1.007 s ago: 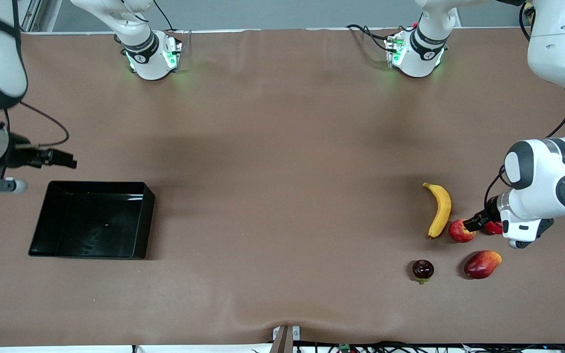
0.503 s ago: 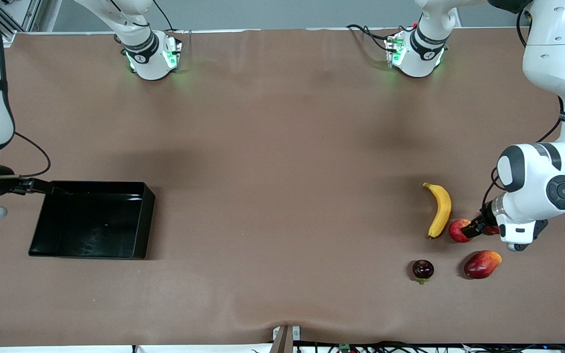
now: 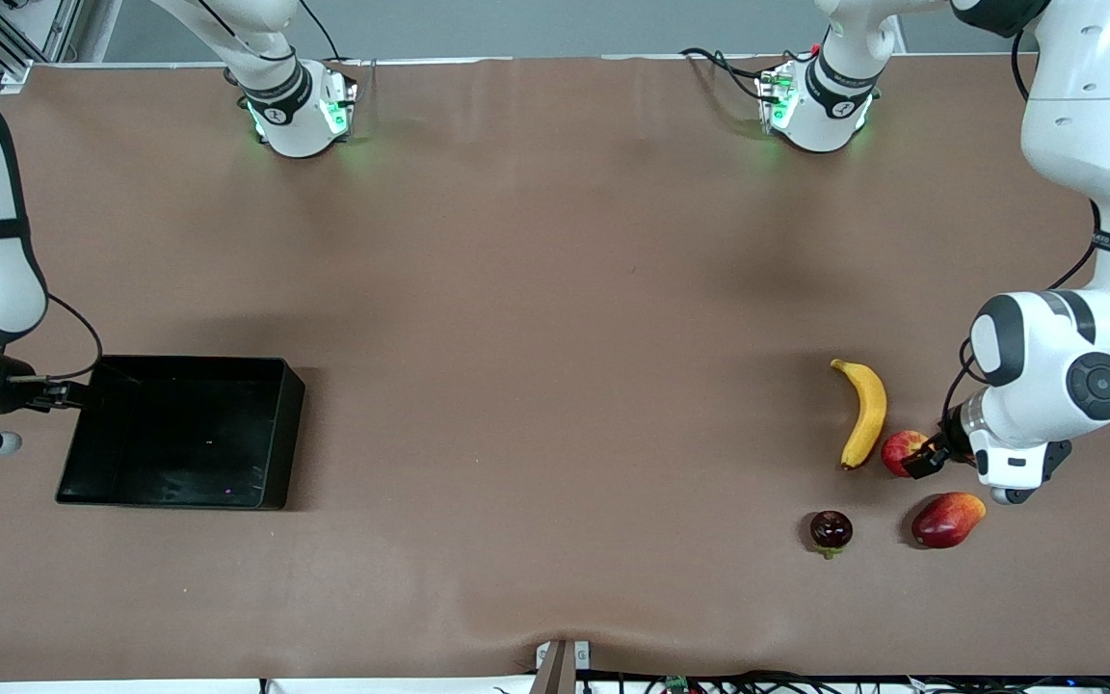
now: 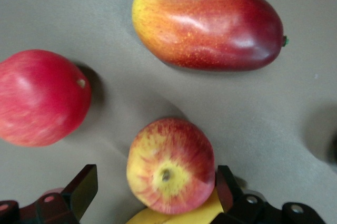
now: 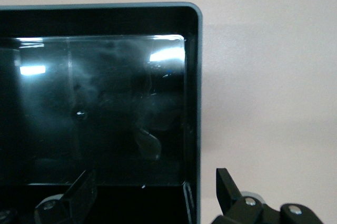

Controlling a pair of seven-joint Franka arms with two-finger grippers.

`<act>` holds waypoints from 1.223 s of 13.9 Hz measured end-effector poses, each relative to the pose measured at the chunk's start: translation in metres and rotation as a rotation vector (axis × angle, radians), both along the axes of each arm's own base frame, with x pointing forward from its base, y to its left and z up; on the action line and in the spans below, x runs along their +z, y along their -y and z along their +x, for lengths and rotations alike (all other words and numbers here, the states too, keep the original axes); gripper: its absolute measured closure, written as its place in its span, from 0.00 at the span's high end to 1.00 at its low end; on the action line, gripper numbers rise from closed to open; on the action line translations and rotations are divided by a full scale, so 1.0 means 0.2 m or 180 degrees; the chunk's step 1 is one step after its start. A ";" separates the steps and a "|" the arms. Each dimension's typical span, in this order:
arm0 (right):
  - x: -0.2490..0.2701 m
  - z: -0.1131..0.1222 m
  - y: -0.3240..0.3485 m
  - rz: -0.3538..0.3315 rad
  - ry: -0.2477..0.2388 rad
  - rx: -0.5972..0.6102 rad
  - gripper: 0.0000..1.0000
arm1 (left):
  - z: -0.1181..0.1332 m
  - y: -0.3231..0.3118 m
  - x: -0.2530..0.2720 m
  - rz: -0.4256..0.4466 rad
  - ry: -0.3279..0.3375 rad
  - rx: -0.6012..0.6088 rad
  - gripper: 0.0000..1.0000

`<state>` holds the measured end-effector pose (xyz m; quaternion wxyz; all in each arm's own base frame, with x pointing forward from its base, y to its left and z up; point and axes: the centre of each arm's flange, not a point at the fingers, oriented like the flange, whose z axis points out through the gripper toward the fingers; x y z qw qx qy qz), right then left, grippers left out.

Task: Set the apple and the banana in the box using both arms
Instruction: 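Grasp the red-yellow apple with the left gripper while the right gripper grips the tray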

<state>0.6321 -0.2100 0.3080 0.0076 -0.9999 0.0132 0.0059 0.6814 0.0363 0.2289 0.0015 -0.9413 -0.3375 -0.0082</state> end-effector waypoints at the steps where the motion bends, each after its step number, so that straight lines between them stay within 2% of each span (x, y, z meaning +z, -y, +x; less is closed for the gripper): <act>1: -0.04 0.00 0.02 -0.0005 0.0012 0.0003 1.00 | 0.00 0.00 -0.03 -0.0003 -0.0004 0.0001 1.00; 6: -0.34 0.02 0.05 -0.0013 0.0022 -0.0003 1.00 | 0.00 -0.01 -0.12 -0.0012 -0.0014 0.0007 1.00; 7: -0.39 0.01 0.05 -0.0008 0.0003 -0.0008 1.00 | 0.00 0.00 -0.13 -0.0013 -0.0018 0.0006 0.93; 8: -0.42 0.01 0.06 -0.0006 -0.0003 -0.0012 1.00 | 0.00 0.00 -0.15 -0.0015 -0.0021 0.0005 0.81; 9: -0.44 0.01 0.07 -0.0007 -0.0004 -0.0017 0.96 | 0.00 0.00 -0.14 -0.0015 -0.0010 0.0004 0.74; 10: -0.46 0.00 0.07 -0.0005 -0.0008 -0.0020 0.96 | 0.01 0.00 -0.14 -0.0014 -0.0007 0.0005 0.74; 13: -0.46 0.00 0.08 -0.0004 -0.0011 -0.0023 0.63 | 0.03 0.00 -0.09 -0.0012 0.0043 0.0004 0.74; 17: -0.44 0.01 0.08 -0.0013 0.0012 -0.0026 0.19 | 0.06 0.03 0.15 -0.0009 0.0044 -0.0024 0.74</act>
